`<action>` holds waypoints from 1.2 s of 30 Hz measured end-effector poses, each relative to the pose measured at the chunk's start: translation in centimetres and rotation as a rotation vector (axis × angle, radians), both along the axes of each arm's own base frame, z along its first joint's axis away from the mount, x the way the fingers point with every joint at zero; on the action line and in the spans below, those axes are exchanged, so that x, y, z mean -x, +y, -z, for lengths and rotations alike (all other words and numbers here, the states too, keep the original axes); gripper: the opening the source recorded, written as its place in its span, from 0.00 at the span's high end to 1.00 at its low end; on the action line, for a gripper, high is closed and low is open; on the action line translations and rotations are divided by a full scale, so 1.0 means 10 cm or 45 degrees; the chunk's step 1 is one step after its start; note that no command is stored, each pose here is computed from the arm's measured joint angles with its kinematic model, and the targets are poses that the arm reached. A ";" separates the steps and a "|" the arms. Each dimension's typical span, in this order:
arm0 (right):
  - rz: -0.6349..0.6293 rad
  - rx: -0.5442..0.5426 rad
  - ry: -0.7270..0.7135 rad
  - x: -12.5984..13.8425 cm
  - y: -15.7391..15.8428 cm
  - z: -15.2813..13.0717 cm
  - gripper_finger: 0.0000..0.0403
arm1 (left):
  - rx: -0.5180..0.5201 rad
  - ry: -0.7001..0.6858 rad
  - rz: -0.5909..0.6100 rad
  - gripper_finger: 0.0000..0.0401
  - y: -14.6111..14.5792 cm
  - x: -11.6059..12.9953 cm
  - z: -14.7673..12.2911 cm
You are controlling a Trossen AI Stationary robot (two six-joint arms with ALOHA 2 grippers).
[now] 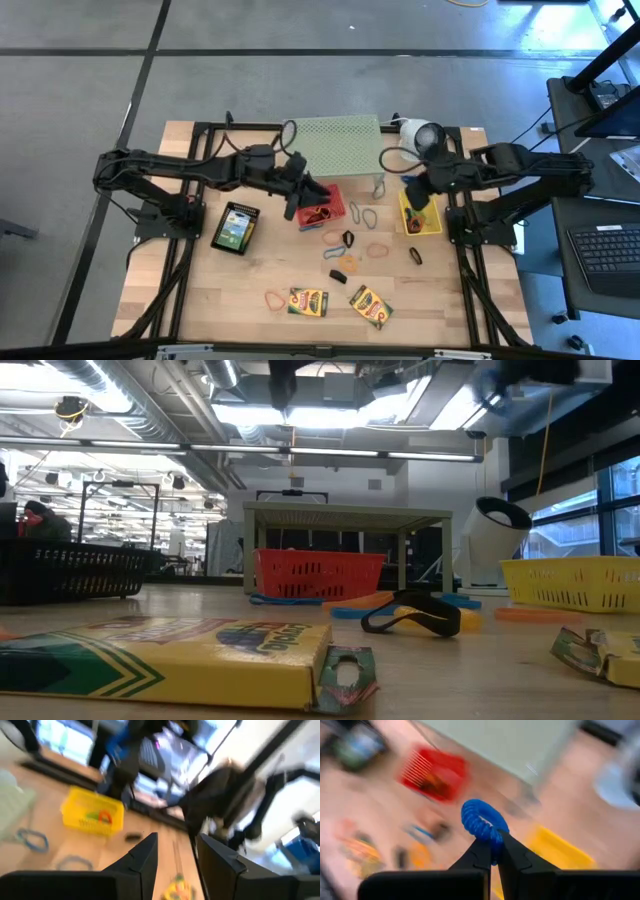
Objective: Pick & Place Office Desk Supplies
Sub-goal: Put the blue spring keychain into the yellow bin
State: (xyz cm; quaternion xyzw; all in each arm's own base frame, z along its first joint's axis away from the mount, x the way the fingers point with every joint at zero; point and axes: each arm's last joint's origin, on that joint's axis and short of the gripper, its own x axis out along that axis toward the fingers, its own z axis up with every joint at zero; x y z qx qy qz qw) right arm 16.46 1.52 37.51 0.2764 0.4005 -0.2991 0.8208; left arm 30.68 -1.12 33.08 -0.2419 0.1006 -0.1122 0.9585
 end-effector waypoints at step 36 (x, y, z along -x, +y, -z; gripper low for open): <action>0.185 -0.466 0.348 0.24 -0.09 1.68 0.92 | -0.199 0.527 0.103 0.67 -0.51 0.12 0.47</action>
